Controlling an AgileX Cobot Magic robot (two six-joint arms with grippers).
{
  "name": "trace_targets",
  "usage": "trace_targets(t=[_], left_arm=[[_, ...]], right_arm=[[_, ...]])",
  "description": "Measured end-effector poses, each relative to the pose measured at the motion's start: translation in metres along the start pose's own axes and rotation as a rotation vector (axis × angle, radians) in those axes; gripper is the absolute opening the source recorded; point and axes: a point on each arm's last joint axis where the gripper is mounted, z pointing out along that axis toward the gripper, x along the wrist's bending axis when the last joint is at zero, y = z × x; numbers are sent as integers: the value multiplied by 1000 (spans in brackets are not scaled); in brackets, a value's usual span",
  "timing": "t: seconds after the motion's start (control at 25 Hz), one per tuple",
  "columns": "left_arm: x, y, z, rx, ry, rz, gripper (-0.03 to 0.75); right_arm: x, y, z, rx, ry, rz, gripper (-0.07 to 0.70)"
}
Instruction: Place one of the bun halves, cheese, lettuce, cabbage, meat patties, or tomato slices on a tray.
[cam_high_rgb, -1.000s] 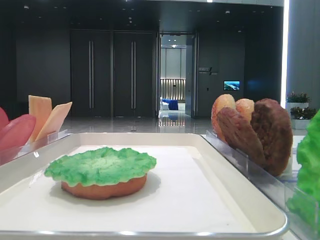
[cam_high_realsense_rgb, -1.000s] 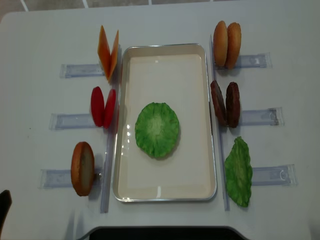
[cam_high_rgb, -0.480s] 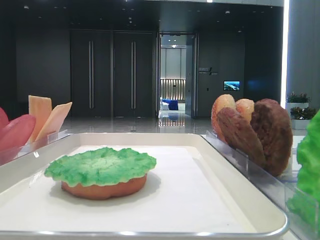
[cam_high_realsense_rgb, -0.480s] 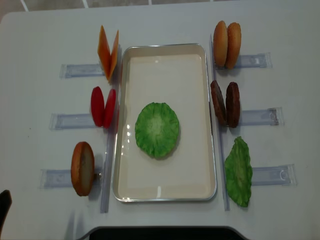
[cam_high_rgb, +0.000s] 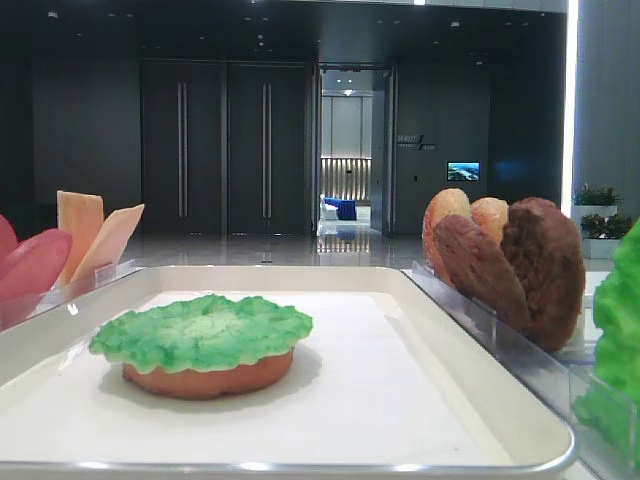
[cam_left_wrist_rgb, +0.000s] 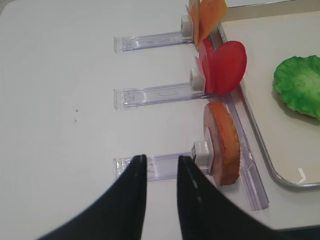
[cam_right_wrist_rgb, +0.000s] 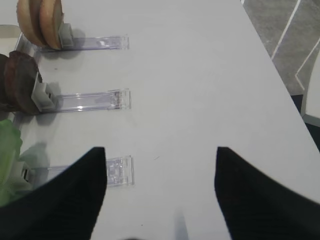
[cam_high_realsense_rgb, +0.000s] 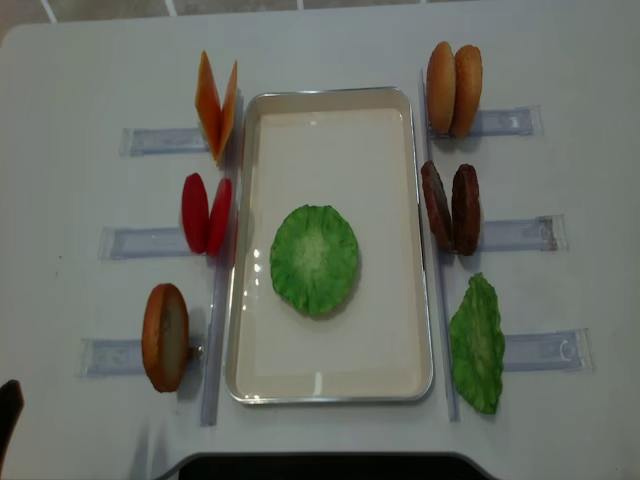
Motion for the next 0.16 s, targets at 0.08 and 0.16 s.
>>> trace_targets(t=[0.08, 0.16], left_arm=[[0, 0, 0, 0, 0, 0, 159], [0, 0, 0, 0, 0, 0, 159]], right_arm=[[0, 0, 0, 0, 0, 0, 445], [0, 0, 0, 0, 0, 0, 445]])
